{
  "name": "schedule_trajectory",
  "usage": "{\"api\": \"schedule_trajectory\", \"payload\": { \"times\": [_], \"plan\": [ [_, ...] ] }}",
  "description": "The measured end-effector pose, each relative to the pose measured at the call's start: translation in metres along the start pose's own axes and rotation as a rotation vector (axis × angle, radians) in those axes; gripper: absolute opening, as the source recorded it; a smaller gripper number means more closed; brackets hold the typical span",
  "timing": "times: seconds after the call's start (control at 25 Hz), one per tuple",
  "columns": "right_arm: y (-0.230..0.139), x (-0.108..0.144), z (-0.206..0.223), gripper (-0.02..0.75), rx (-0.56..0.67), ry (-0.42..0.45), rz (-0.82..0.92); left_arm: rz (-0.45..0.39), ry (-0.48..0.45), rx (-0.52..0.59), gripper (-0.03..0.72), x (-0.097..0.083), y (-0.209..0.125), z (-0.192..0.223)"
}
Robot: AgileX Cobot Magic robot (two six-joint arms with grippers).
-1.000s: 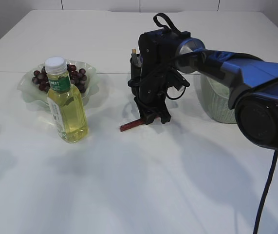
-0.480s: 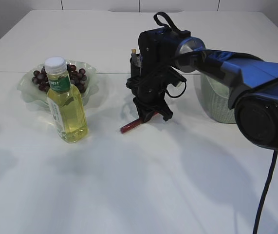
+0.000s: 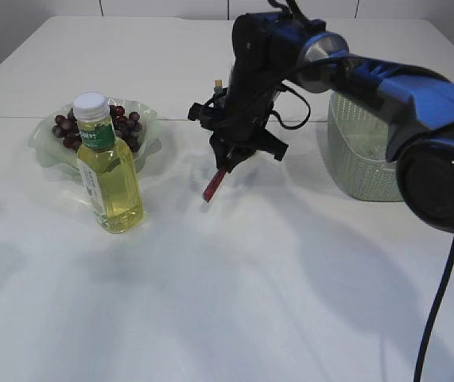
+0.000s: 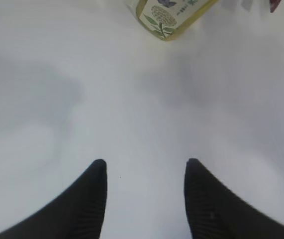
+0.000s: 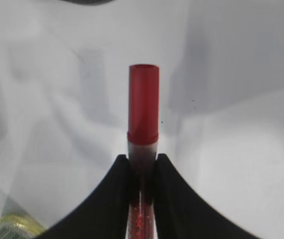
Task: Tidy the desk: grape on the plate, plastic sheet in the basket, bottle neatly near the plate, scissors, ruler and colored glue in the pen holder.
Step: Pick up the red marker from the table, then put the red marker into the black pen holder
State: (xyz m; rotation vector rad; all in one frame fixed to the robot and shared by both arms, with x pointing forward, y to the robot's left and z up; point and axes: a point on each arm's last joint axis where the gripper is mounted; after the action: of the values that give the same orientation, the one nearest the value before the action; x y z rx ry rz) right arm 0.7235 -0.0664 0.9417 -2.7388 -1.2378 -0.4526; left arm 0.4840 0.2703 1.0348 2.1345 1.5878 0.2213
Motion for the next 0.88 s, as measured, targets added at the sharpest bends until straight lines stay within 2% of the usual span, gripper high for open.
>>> {"api": "schedule_trajectory", "payload": {
  "times": [0.16, 0.48, 0.72, 0.88],
  "plan": [
    [0.016, -0.001, -0.032, 0.139, -0.039, 0.047, -0.134, 0.005, 0.005, 0.001, 0.372, 0.000, 0.000, 0.000],
    [0.058, -0.016, -0.096, 0.141, -0.123, 0.126, -0.181, 0.005, 0.000, 0.016, 0.372, 0.000, -0.001, 0.001],
    [0.075, -0.023, -0.117, 0.141, 0.012, 0.311, -0.270, 0.006, -0.007, 0.034, 0.372, 0.000, -0.003, 0.001],
    [0.077, -0.019, -0.122, 0.141, 0.023, 0.430, -0.436, 0.006, -0.007, 0.034, 0.372, 0.000, -0.003, 0.001]
  ]
}}
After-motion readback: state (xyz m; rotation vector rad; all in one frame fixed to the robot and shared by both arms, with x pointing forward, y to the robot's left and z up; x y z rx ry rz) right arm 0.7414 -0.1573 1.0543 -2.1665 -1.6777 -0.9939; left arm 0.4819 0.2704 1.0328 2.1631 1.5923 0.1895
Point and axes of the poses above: a point on each arm's last joint axis where the gripper is mounted, z pointing out along that axis toward the gripper, x along the wrist's bending axis when the last joint is at zero, y = z × x, and after that the axes turned 15 degrees about z, right-handed
